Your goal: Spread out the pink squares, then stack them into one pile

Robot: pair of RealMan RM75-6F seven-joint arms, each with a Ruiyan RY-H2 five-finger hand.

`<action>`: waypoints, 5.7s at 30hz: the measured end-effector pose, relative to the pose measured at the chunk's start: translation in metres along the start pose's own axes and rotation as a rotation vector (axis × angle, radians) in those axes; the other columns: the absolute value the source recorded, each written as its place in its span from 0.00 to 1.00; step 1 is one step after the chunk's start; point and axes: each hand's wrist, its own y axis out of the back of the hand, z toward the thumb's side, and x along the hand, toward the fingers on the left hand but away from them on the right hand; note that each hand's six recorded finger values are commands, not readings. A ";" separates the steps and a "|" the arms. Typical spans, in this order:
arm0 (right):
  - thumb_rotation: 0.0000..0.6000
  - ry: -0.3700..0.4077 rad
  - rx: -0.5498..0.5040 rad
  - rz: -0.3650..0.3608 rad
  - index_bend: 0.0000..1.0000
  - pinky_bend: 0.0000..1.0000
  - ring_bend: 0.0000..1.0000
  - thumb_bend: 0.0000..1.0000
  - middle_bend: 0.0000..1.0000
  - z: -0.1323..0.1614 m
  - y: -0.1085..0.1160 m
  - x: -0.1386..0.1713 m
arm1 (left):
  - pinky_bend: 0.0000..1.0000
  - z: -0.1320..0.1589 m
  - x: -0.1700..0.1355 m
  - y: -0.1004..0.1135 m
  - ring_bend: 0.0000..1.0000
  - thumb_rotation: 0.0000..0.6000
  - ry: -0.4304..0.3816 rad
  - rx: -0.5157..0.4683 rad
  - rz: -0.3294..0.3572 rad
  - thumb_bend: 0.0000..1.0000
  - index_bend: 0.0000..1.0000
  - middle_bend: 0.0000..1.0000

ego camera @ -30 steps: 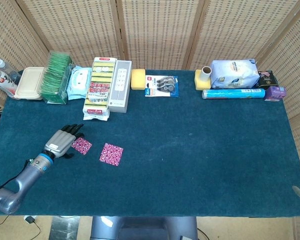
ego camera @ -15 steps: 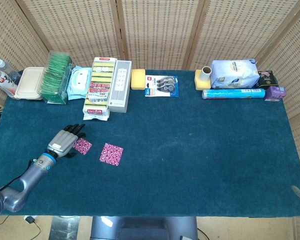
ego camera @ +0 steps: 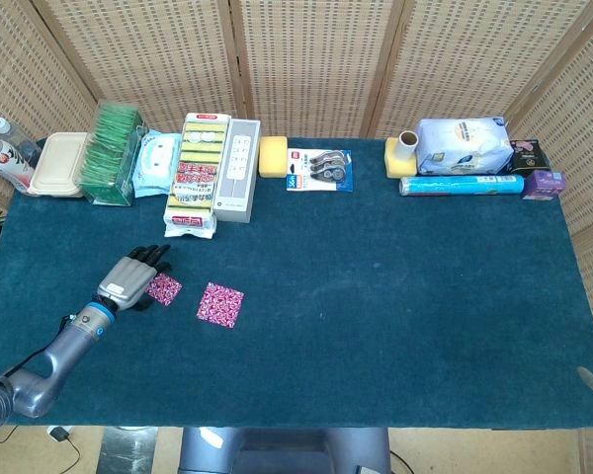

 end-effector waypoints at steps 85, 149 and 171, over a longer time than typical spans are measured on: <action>1.00 0.007 -0.036 -0.010 0.21 0.00 0.00 0.03 0.05 -0.004 0.009 0.002 | 0.09 0.148 0.018 0.052 0.00 1.00 0.024 0.049 -0.069 0.25 0.23 0.00; 1.00 0.005 -0.045 -0.020 0.21 0.00 0.00 0.03 0.05 -0.005 0.012 0.003 | 0.09 0.161 0.017 0.045 0.00 1.00 -0.021 0.024 -0.131 0.23 0.23 0.00; 1.00 0.008 -0.043 -0.019 0.21 0.00 0.00 0.03 0.05 -0.004 0.011 0.003 | 0.09 0.151 -0.005 0.073 0.00 1.00 -0.059 -0.009 -0.036 0.23 0.02 0.00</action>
